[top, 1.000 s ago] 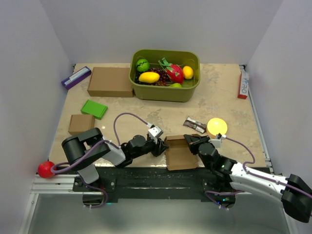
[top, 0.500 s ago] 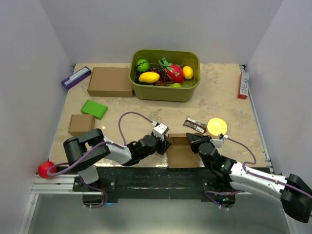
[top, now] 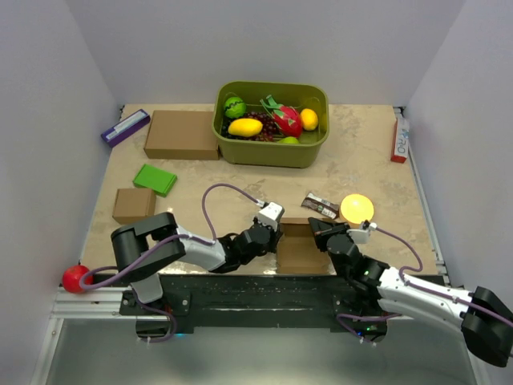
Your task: Fold the paper box
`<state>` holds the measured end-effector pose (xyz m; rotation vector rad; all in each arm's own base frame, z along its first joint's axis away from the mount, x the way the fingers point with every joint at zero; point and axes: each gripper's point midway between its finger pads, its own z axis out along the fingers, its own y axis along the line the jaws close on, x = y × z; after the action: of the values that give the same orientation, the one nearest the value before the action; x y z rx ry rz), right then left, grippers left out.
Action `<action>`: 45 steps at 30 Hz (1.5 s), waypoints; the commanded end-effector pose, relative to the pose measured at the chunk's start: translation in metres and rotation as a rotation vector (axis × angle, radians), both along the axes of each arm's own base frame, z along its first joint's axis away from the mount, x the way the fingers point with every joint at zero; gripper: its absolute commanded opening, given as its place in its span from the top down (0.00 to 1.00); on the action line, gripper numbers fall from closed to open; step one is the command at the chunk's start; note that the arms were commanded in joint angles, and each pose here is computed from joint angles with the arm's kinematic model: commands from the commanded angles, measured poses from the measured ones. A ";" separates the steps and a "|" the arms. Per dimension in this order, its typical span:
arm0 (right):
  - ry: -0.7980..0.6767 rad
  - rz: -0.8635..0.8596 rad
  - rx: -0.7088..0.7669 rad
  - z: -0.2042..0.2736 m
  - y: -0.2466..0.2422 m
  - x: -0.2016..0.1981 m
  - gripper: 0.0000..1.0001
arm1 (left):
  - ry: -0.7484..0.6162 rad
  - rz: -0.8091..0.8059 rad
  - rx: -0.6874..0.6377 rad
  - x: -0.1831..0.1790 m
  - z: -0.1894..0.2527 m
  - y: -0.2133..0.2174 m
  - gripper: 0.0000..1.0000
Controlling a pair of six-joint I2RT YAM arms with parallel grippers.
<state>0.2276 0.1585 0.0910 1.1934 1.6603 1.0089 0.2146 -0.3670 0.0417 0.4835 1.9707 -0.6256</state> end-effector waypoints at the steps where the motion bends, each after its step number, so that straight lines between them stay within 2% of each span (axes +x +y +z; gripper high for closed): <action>1: 0.043 0.058 -0.050 -0.010 0.006 -0.009 1.00 | 0.011 0.092 0.108 0.008 -0.019 0.013 0.90; 16: 0.052 0.046 -0.056 -0.010 0.002 -0.010 1.00 | -0.080 0.239 0.404 0.022 -0.038 0.042 1.00; 24: 0.064 0.040 -0.055 -0.012 0.000 -0.011 1.00 | -0.119 0.309 0.474 0.030 -0.040 0.057 1.00; 28: 0.041 0.056 -0.080 -0.002 0.002 -0.009 1.00 | -0.092 0.253 0.429 0.025 -0.038 0.048 1.00; 30: 0.001 0.078 -0.136 0.016 0.003 -0.007 0.93 | -0.047 0.189 0.394 0.020 -0.036 0.041 1.00; 33: -0.026 0.124 -0.261 0.036 0.001 -0.007 0.71 | 0.036 0.118 0.342 0.017 -0.035 0.041 1.00; 34: -0.042 0.139 -0.282 0.044 0.001 -0.008 0.57 | 0.047 0.117 0.334 0.018 -0.034 0.044 1.00; 35: -0.054 0.172 -0.345 0.052 0.000 -0.011 0.48 | 0.073 0.081 0.328 0.014 -0.036 0.045 1.00; 37: -0.072 0.191 -0.384 0.064 -0.005 -0.015 0.36 | 0.118 0.071 0.315 0.019 -0.032 0.053 1.00; 38: -0.077 0.216 -0.447 0.071 -0.010 -0.018 0.26 | 0.159 0.027 0.302 0.014 -0.034 0.053 1.00; 41: -0.096 0.270 -0.556 0.083 -0.020 -0.026 0.14 | 0.206 -0.018 0.279 0.015 -0.030 0.061 1.00; 45: -0.045 0.328 -0.700 0.079 -0.030 -0.033 0.11 | 0.229 -0.051 0.245 0.016 -0.015 0.068 1.00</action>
<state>0.2064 0.1485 0.1902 0.6673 1.8254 0.8025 0.2560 -0.3179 0.0414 0.4898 2.1606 -0.4552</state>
